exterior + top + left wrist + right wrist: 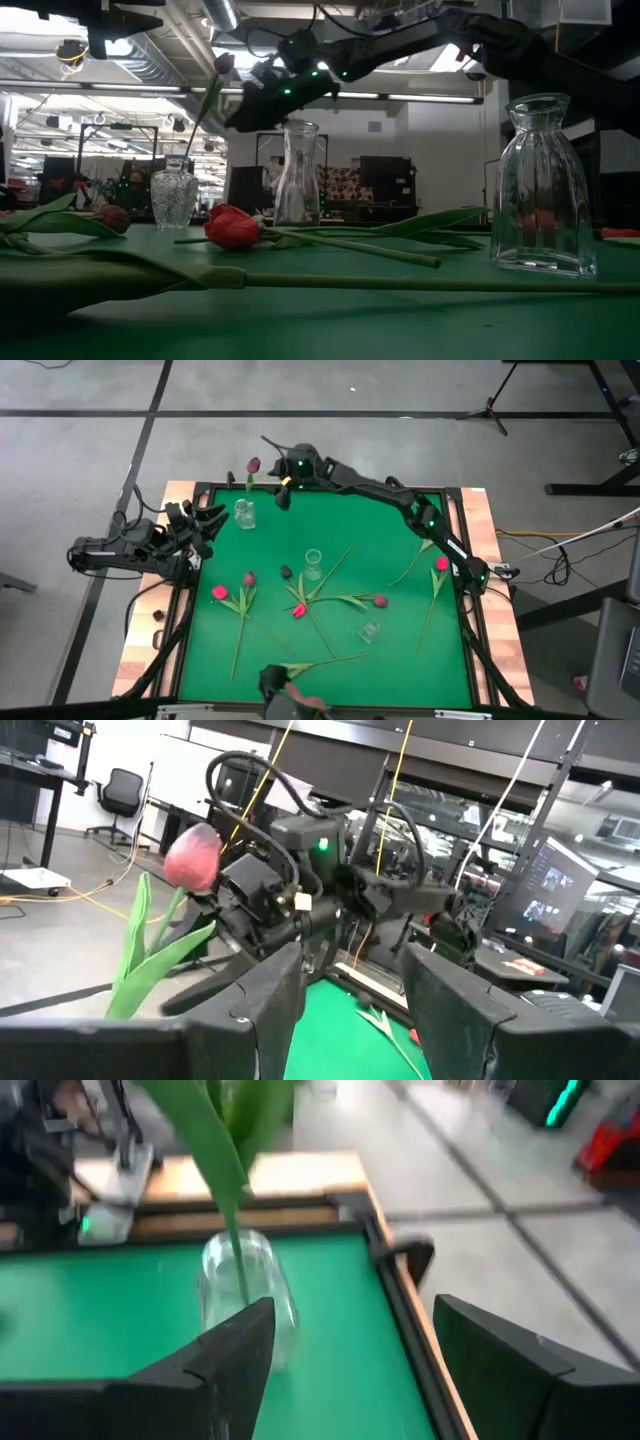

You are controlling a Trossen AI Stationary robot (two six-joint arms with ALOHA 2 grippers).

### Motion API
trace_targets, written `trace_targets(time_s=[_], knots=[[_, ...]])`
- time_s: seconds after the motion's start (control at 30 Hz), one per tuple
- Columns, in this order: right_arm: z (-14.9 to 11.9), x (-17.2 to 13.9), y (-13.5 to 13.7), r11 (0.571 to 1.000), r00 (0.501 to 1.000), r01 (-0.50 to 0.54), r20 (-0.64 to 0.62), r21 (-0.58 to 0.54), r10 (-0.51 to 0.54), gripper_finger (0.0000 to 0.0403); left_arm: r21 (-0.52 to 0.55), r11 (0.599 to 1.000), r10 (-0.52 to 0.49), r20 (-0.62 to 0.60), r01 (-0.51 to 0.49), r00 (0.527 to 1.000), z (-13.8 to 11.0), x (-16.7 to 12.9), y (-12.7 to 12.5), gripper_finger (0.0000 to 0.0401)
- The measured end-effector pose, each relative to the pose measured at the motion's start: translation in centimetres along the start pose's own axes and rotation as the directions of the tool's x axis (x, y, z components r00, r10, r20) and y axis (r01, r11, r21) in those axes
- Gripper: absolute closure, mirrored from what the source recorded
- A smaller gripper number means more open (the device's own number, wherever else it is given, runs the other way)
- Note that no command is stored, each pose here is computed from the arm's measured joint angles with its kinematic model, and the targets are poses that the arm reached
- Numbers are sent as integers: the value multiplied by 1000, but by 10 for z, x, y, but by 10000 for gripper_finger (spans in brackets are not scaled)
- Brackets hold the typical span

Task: Sort flowers into vase by color
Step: Put the left dark red tulip into the top transparent vase

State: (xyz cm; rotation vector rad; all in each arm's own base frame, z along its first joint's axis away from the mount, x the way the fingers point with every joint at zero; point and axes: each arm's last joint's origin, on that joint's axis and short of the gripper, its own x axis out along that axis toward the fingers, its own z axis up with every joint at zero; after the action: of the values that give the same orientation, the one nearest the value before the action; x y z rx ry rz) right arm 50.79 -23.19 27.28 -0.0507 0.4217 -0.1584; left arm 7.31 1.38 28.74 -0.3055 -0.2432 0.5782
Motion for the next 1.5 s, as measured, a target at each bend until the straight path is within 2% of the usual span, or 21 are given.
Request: trace_targets(time_s=[0.17,0.4,0.53,0.67,0.9,1.03,1.13,1.27,1.4,1.5], knots=[[13,-43,-14,998,991,-48,-123,-42,42,132,38,999,25,-59,-23,998,-7,0,2,229],[37,-113,-22,994,967,-51,-255,-100,24,134,1,998,66,-260,-68,964,-30,3,5,229],[54,-153,-21,988,955,4,-291,-155,-50,134,-31,998,36,-366,-51,930,-43,14,-4,229],[70,-191,-14,972,941,78,-305,-220,-145,134,-39,997,44,-479,-71,877,-61,27,-12,229],[99,-254,-3,927,926,230,-225,-296,-302,134,-46,990,70,-652,-132,755,-82,45,-37,229],[111,-285,3,899,913,306,-171,-313,-370,134,8,988,113,-731,-157,673,-84,53,-57,229],[116,-302,6,883,902,347,-145,-317,-407,134,75,977,182,-789,-201,587,-83,58,-72,229],[121,-320,11,872,897,375,-112,-315,-427,134,147,944,280,-831,-296,480,-85,63,-92,229],[122,-329,14,874,897,374,-116,-311,-426,134,193,901,350,-853,-389,387,-99,63,-108,229],[121,-330,15,877,897,370,-128,-306,-423,134,244,850,403,-871,-467,279,-114,59,-112,229]])
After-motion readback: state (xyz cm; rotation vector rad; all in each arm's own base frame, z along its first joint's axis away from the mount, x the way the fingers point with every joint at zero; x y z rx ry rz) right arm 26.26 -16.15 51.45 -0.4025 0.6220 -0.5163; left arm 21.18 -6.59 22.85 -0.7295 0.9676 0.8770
